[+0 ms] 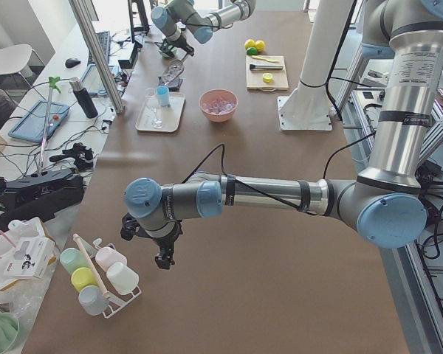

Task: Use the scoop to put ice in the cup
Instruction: 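Tilt the scoop over the blue cup with the right gripper to pour ice, then keep tipping the scoop with the right gripper until it empties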

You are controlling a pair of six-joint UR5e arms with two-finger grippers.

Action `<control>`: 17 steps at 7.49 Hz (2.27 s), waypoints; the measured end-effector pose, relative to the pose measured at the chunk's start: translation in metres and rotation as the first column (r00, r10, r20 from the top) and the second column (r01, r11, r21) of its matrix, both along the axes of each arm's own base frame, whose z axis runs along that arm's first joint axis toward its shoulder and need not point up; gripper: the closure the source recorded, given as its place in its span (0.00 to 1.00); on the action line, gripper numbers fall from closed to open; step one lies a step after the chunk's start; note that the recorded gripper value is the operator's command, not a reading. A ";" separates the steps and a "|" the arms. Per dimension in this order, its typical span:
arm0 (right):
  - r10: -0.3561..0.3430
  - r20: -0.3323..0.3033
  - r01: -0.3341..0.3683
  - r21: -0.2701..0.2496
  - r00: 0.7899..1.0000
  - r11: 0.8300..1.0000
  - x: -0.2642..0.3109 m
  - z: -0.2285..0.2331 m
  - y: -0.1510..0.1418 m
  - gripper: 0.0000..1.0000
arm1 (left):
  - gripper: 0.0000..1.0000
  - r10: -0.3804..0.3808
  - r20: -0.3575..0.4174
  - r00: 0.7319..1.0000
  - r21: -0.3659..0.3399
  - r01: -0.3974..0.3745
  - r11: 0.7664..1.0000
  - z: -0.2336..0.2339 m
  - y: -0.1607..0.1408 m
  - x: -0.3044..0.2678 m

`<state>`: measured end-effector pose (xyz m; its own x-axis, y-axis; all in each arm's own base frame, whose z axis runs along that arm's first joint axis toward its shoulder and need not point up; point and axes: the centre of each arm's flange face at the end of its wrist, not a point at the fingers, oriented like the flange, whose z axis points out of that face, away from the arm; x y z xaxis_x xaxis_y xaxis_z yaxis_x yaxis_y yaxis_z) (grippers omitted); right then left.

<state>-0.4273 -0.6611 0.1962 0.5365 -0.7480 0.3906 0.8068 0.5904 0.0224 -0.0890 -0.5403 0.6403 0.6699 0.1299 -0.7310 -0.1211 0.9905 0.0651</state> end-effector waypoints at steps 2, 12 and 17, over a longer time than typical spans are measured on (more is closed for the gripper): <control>-0.002 -0.020 0.002 -0.002 1.000 1.000 0.000 -0.002 -0.003 1.00 | 0.01 0.001 0.000 1.000 0.001 -0.001 1.000 -0.001 0.000 0.001; -0.039 -0.111 0.041 0.018 0.993 0.999 0.001 -0.023 -0.016 1.00 | 0.01 0.001 -0.001 1.000 0.002 -0.001 1.000 -0.001 0.000 0.001; -0.066 -0.147 0.070 0.020 0.987 0.997 0.001 -0.027 -0.019 1.00 | 0.01 0.001 -0.001 1.000 0.001 -0.001 1.000 -0.001 0.000 0.001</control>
<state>-0.4264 -0.6798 0.1689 0.5341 -0.7932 0.2925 0.8408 0.5347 -0.0852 -0.0878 -0.5407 0.6391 0.6690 0.1312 -0.7316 -0.1216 0.9904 0.0664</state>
